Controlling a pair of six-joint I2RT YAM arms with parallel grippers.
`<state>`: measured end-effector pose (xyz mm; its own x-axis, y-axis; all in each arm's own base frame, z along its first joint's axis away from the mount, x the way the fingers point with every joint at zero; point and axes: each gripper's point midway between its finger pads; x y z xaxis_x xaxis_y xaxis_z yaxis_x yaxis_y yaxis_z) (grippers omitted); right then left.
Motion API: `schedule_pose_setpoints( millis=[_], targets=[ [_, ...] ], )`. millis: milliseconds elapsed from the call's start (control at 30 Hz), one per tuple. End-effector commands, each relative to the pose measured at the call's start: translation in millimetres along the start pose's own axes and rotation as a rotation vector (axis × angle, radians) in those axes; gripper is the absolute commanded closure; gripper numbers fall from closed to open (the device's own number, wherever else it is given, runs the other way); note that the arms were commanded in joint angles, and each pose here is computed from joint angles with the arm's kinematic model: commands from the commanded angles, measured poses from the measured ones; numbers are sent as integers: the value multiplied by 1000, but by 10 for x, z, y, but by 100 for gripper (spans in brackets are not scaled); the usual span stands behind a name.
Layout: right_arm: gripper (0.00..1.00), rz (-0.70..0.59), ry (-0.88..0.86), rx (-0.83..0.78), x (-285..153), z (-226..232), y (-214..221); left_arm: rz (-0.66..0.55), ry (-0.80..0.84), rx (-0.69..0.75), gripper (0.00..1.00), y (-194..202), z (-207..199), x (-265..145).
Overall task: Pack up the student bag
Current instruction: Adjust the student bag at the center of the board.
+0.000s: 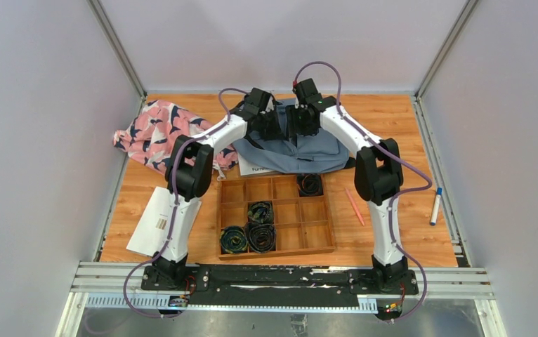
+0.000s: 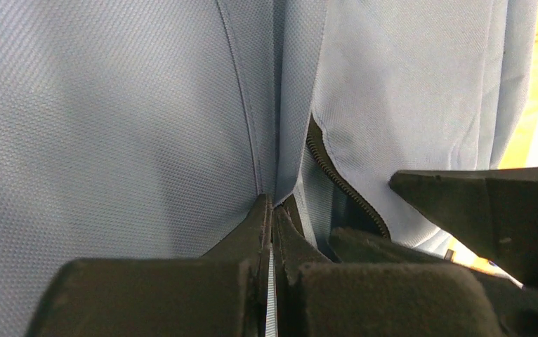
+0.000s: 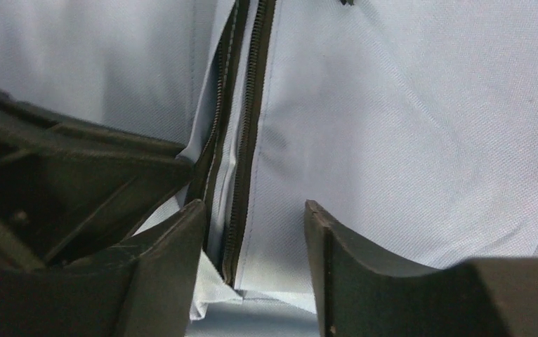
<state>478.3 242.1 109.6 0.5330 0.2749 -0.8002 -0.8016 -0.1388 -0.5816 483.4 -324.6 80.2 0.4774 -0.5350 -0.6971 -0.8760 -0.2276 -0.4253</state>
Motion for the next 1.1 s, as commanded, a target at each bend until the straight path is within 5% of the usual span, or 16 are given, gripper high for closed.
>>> schedule_pose_setpoints(
  millis=[0, 133, 300, 600, 900, 1067],
  targets=[
    [46, 67, 140, -75, 105, -197, 114, 4, 56, 1, 100, -2, -55, -136],
    [61, 71, 182, -77, 101, -272, 127, 22, 82, 6, 100, 10, -67, -153],
    [100, -16, 207, -46, -187, -302, -84, 43, 85, 17, 100, 62, -51, -148],
    [100, -105, 97, 53, -678, -320, -187, 80, 83, 41, 100, 181, 24, -120],
    [100, -210, -21, 154, -614, -220, 212, 91, 86, 80, 99, 196, 34, -147],
    [100, -186, -34, 181, -551, -180, 206, 31, 48, 90, 65, 7, -69, -410]
  ],
)
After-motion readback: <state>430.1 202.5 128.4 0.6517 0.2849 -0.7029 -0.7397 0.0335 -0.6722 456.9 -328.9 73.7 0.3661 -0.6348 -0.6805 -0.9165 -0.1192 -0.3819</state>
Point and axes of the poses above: each gripper's point midway between its finger pads, its own x axis out along the fingers, its own z axis along the line the jaws close on, y = z × x, and after that the axes turned 1 degree about -x, right-handed
